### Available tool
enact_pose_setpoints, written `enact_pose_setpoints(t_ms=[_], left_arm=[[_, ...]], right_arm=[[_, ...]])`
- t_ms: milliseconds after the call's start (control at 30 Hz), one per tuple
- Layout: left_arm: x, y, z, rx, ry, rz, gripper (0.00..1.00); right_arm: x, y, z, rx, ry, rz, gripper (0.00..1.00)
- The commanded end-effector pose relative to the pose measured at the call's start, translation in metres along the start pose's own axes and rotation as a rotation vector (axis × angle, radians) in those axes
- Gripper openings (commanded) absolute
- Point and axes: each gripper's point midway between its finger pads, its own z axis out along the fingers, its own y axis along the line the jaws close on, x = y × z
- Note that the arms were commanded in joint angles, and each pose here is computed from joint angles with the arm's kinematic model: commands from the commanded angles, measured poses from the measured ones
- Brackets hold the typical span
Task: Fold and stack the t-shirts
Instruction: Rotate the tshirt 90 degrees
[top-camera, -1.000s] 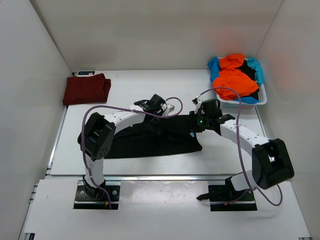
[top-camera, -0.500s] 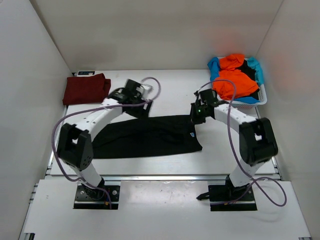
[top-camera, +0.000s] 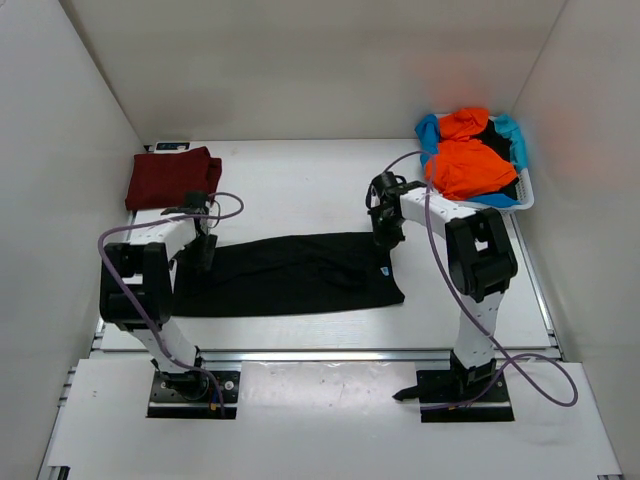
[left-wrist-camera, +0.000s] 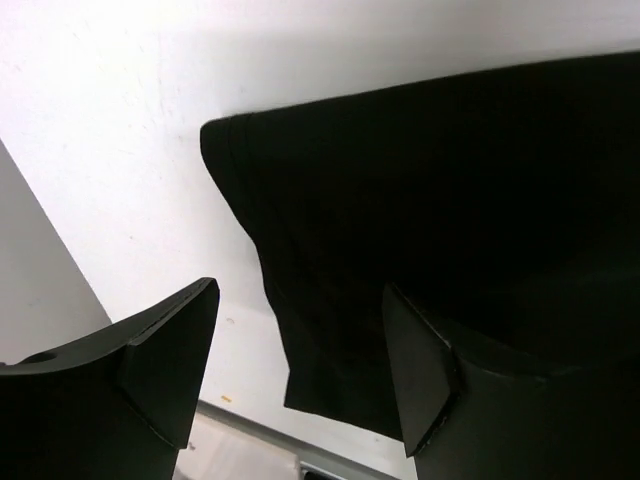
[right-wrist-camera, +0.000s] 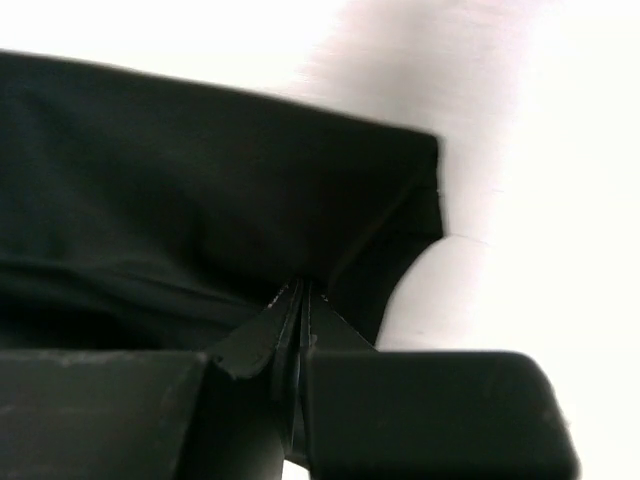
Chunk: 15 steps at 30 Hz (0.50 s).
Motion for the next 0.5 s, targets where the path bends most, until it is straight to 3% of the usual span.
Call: enact_pose_setpoints(t_ms=[0, 200, 367, 467], left_arm=[[0.015, 0.033, 0.012, -0.11, 0.078, -0.001, 0.77], [0.032, 0.028, 0.02, -0.104, 0.119, 0.097, 0.76], [0.049, 0.011, 0.016, -0.064, 0.121, 0.312, 0.76], [0.061, -0.004, 0.01, 0.014, 0.108, 0.42, 0.74]], right_arm=[[-0.014, -0.017, -0.001, 0.072, 0.002, -0.02, 0.0], [-0.044, -0.013, 0.038, 0.097, 0.049, -0.023, 0.0], [-0.127, -0.012, 0.018, 0.108, -0.143, -0.011, 0.03], [-0.159, -0.013, -0.013, 0.099, -0.252, -0.03, 0.12]])
